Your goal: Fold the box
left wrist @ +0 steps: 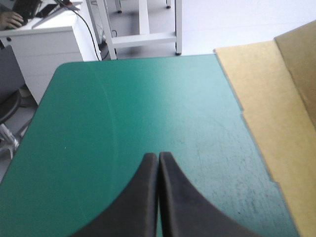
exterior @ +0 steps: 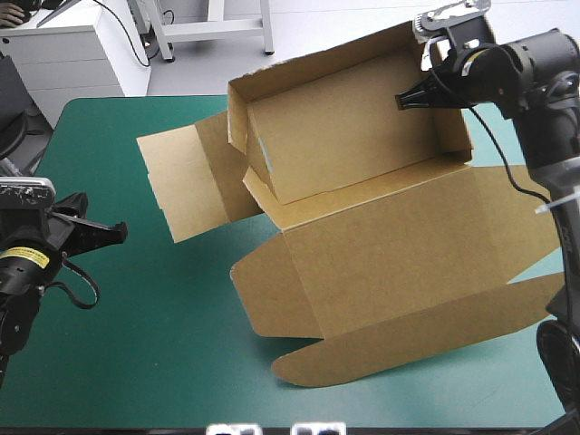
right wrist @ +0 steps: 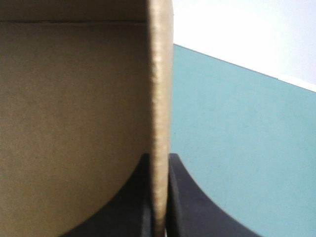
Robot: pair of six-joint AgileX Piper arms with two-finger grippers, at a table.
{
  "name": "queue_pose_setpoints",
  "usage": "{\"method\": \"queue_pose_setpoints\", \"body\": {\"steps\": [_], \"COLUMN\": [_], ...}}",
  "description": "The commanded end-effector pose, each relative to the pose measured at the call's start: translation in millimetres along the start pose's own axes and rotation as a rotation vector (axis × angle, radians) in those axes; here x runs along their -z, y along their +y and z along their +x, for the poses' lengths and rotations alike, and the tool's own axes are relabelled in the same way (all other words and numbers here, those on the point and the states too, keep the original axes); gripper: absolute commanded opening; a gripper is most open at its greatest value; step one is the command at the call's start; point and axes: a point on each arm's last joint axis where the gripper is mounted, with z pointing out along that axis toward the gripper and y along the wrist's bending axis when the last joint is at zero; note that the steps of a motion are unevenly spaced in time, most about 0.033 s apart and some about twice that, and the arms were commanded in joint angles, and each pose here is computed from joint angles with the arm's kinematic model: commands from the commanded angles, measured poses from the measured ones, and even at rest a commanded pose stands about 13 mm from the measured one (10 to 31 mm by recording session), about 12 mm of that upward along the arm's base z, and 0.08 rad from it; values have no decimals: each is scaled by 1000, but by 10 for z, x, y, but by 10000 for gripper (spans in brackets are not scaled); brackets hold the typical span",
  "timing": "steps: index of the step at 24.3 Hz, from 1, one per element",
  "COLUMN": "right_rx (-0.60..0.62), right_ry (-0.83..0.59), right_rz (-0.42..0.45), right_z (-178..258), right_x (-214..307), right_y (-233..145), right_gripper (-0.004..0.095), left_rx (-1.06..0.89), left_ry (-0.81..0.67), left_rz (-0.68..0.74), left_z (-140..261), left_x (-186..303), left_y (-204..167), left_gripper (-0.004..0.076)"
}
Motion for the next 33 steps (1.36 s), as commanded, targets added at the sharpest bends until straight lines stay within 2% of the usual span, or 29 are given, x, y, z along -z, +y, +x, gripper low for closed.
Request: {"method": "queue_pose_setpoints", "body": {"steps": [1, 8, 13, 20, 25, 28, 33], "right_rx": [-26, -66, -92, -119, -121, -107, -120], "right_ry": [-112, -122, -130, -132, -133, -134, -139], "right_rz": [65, 80, 75, -3, -66, -67, -117], "right_z": [-34, -30, -28, -32, -37, -48, -102], "right_x": [522, 573, 608, 605, 608, 565, 353], "right_y": [-134, -156, -157, -89, -32, -25, 45], "right_gripper": [-18, -18, -18, -18, -18, -18, -18], "left_rx": [-24, 38, 280, 376, 584, 601, 545], "left_ry": [-144, -66, -40, 10, -14, -60, -137], "left_rz": [-16, -104, -164, 81, 346, 578, 858], "left_z": [-233, -310, -251, -35, 152, 85, -188], "left_x": [3, -384, -791, -1437, -1913, -1958, -1826], "left_y": [16, 224, 587, 523, 398, 265, 130], "left_gripper": [-8, -8, -8, -8, -8, -8, -8]}}
